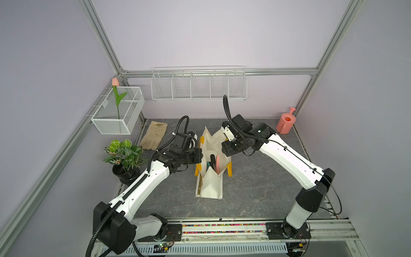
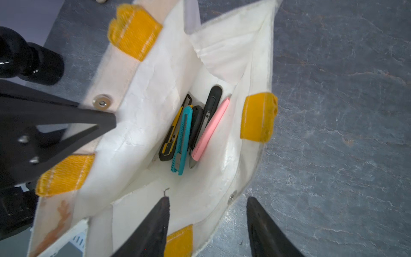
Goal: Place the art knife into the pouch
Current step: Place the utility knife in the pouch, then close the pouch at the center of the board.
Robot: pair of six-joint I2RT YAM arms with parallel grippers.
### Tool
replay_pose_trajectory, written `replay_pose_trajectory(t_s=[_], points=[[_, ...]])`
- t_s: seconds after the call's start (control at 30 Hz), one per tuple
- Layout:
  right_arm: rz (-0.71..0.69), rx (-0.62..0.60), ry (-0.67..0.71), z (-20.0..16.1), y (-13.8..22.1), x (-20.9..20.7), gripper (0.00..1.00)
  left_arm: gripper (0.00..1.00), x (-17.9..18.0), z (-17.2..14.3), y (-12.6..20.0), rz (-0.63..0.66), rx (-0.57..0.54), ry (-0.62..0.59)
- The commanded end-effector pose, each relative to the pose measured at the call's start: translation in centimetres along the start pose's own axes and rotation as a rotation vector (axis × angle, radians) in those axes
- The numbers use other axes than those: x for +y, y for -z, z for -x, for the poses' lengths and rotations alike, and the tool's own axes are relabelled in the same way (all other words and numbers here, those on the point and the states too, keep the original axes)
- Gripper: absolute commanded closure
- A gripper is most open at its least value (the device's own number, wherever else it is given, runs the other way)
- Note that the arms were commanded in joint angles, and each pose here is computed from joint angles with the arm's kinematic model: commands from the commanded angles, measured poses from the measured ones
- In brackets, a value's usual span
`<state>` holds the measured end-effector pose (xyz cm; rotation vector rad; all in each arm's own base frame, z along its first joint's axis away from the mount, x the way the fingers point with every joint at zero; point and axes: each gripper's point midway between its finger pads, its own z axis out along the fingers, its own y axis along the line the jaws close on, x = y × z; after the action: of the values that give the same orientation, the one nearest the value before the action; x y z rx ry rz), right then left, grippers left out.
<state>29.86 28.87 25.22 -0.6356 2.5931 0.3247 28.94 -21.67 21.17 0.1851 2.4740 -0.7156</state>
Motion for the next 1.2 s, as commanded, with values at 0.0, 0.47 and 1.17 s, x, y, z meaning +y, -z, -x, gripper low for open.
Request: replay_pose_trajectory(t_s=[0.0,0.47,1.17], points=[[-0.026,0.009,-0.035,-0.9,0.0,-1.4,0.42,1.00,-0.5,0.5,1.0,-0.015,-0.021,-0.005],[0.084,0.038,-0.081,-1.2,-3.4,-0.5,0.75,1.00,-1.1,0.5,1.0,-0.046,-0.026,0.015],[0.238,0.007,0.039,2.8,-2.2,2.5,0.89,1.00,-6.6,0.8,0.0,-0.181,-0.093,0.047]])
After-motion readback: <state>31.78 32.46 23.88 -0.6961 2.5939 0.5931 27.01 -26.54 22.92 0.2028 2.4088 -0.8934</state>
